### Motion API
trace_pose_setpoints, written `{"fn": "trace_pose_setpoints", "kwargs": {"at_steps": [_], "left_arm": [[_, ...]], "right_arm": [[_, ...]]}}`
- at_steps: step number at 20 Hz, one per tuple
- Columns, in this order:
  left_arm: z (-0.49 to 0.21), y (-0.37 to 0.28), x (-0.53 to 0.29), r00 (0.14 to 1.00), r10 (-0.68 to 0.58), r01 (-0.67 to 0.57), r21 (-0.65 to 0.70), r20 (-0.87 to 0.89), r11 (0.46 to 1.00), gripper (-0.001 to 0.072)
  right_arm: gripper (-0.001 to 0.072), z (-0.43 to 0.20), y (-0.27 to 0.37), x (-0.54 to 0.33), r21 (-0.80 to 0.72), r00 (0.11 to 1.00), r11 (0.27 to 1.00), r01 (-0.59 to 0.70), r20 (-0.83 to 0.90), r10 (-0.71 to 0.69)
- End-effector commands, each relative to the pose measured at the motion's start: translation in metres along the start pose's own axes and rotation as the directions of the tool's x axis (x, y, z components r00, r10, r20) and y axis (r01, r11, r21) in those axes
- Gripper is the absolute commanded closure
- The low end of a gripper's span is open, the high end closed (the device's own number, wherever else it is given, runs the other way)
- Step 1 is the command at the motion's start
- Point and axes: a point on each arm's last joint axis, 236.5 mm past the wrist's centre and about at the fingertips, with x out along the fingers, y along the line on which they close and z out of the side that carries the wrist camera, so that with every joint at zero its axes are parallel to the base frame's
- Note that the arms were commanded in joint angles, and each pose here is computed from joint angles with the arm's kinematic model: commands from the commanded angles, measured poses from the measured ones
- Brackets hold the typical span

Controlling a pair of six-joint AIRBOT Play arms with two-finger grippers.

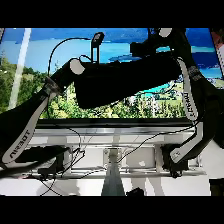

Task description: Fold the clothes and pants, and hang the long-sleeved shirts on hangers.

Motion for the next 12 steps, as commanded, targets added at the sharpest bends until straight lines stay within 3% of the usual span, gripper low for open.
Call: {"fn": "trace_pose_setpoints", "kwargs": {"at_steps": [1, 2, 4, 7, 11, 12], "left_arm": [[0.017, 0.02, -0.023, 0.998, 0.046, -0.047, 0.015, 0.035, 0.999, 0.001], [0.025, 0.04, -0.038, 0.996, 0.079, -0.079, -0.011, 0.046, 0.997, 0.0031], [0.025, 0.092, -0.075, 0.99, 0.142, -0.14, -0.103, 0.006, 0.985, 0.0244], [-0.013, 0.172, -0.118, 0.96, 0.251, -0.272, -0.19, -0.129, 0.943, 0.0246], [-0.086, 0.238, -0.138, 0.939, 0.278, -0.341, -0.428, -0.205, 0.837, 0.0241], [-0.108, 0.246, -0.136, 0.932, 0.282, -0.359, -0.462, -0.229, 0.811, 0.0192]], "right_arm": [[0.0696, -0.003, -0.001, 0.0, 0.0, 1.0, 1.0, 0.0, -0.012, 0.0], [0.0696, -0.003, -0.001, 0.0, 0.0, 1.0, 1.0, 0.0, -0.012, 0.0], [0.0695, -0.003, -0.001, 0.0, 0.0, 1.0, 1.0, 0.001, -0.011, -0.001], [0.0696, -0.002, -0.001, 0.0, -0.001, 1.0, 1.0, 0.0, -0.009, 0.0], [0.0696, -0.001, -0.001, 0.0, -0.004, 1.0, 1.0, 0.001, -0.003, -0.001], [0.0695, 0.001, 0.0, 0.0, -0.016, 1.0, 1.0, 0.0, 0.005, 0.0]]}}
